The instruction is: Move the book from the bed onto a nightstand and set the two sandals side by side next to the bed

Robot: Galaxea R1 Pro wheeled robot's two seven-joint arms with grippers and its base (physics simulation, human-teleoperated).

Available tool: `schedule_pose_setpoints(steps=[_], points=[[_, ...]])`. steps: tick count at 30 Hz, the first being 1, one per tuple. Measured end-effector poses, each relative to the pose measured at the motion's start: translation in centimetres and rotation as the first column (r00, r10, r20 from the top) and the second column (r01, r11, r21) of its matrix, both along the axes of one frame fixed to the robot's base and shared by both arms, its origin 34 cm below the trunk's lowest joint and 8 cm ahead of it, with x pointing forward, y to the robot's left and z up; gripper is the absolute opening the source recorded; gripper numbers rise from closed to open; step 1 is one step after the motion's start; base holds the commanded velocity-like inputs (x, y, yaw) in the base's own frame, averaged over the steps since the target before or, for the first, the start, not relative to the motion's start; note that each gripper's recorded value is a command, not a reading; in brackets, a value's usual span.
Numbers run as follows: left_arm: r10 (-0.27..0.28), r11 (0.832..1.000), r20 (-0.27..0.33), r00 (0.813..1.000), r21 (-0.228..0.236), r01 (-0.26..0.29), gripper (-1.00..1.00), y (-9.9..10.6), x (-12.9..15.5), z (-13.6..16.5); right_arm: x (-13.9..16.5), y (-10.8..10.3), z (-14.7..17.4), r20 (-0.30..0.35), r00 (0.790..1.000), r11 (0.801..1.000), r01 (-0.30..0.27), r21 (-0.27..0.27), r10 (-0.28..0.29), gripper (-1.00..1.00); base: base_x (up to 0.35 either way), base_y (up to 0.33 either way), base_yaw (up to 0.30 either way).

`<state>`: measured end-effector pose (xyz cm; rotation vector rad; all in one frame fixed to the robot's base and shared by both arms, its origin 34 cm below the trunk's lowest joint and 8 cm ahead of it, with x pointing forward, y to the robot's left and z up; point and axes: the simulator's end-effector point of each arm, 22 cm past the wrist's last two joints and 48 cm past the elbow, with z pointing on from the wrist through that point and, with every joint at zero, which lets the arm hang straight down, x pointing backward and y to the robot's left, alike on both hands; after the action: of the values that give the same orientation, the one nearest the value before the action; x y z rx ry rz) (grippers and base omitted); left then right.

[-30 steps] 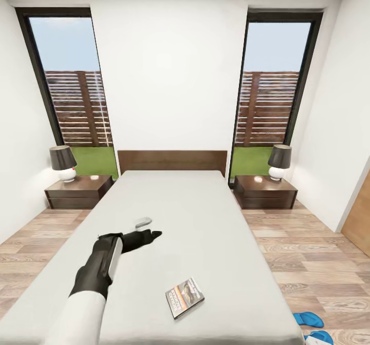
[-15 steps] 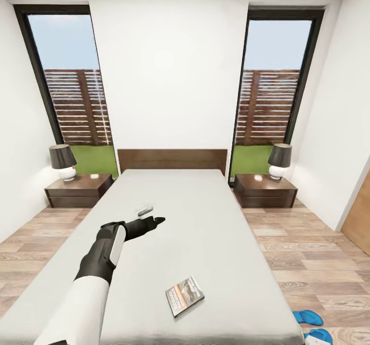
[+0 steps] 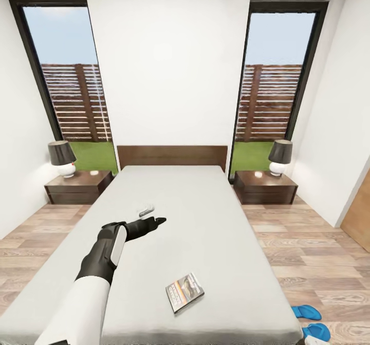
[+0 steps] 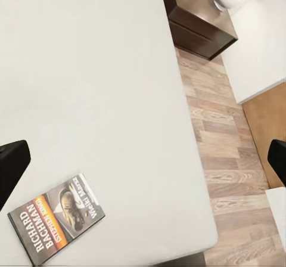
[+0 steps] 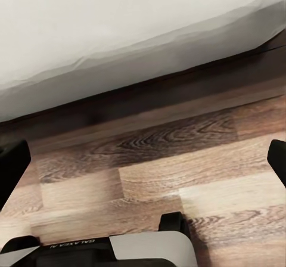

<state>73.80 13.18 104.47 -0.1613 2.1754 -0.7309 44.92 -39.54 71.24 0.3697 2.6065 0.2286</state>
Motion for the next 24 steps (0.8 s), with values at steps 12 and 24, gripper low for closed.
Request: schedule_pose_setpoints(steps=[12, 24], points=[[-0.01, 0.997, -0.028, 1.0, -0.075, 0.008, 1.0, -1.1, -0.1, -1.1, -0.5, 0.0, -0.6, -0.019, 1.0, 1.0, -0.001, -0.001, 0.001, 1.0, 0.0, 0.0, 0.0], [-0.007, 0.993, -0.044, 0.999, -0.118, 0.002, 1.0, -1.5, 0.0, -1.8, -1.1, 0.0, -1.3, -0.037, 0.999, 1.0, -0.001, -0.002, 0.001, 1.0, 0.0, 0.0, 0.0]])
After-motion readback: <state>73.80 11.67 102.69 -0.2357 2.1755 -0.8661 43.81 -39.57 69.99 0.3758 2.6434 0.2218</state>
